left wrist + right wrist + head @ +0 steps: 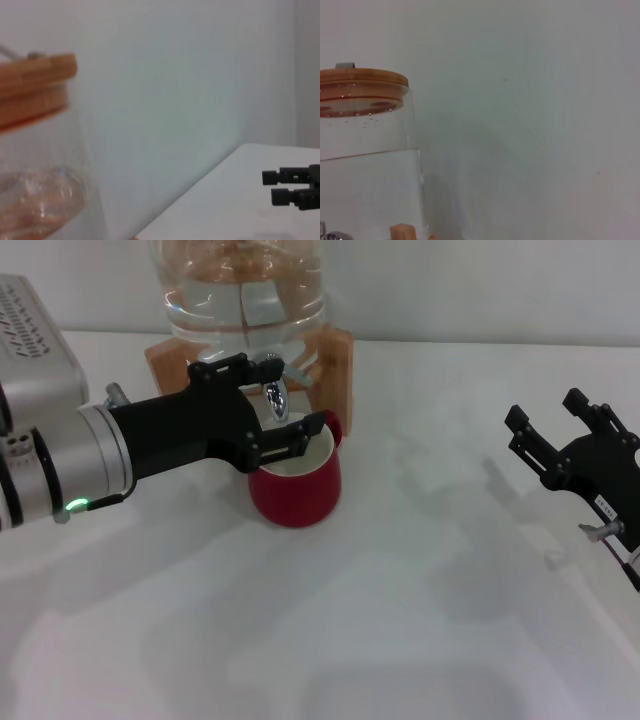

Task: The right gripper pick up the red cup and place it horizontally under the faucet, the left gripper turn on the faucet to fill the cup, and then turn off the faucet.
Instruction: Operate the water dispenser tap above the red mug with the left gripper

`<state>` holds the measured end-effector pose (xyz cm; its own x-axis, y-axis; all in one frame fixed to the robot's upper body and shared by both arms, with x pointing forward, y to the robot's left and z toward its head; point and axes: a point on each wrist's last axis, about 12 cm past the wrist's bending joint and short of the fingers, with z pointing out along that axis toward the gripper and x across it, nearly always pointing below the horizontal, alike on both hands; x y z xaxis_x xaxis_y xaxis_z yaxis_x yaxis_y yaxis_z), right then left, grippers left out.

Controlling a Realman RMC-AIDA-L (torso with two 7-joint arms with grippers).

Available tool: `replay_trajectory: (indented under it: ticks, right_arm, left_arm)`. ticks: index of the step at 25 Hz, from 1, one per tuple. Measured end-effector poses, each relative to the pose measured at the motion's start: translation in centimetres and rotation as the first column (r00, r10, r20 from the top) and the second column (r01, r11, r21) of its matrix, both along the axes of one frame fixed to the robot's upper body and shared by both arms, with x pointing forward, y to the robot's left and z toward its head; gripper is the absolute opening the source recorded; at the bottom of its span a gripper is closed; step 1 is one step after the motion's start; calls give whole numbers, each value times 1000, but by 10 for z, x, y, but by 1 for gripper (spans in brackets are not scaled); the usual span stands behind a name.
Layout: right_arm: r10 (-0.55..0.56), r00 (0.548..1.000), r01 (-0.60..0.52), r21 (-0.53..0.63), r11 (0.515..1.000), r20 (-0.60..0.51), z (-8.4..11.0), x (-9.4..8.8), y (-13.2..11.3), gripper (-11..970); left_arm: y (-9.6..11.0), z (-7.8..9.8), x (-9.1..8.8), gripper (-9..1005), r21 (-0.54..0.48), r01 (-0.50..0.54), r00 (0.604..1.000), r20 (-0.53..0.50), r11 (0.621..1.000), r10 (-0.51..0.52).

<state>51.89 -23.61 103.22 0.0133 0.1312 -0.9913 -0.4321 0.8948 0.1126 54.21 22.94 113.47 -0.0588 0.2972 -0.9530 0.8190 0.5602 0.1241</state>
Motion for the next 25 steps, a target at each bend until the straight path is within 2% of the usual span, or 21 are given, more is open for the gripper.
replay_trajectory:
  ticks: [6,25]
  right_arm:
    - [2,1000,-2,-2,1000,-2,0,-1,0,808]
    - [4,1000,-4,-2,1000,-1,0,0,1,808]
  left_arm:
    - [-2,-6,3,756,18,7,1000,-11,1000,-7]
    - [-9,-5,9,757,36,36,999,-7,999,-36]
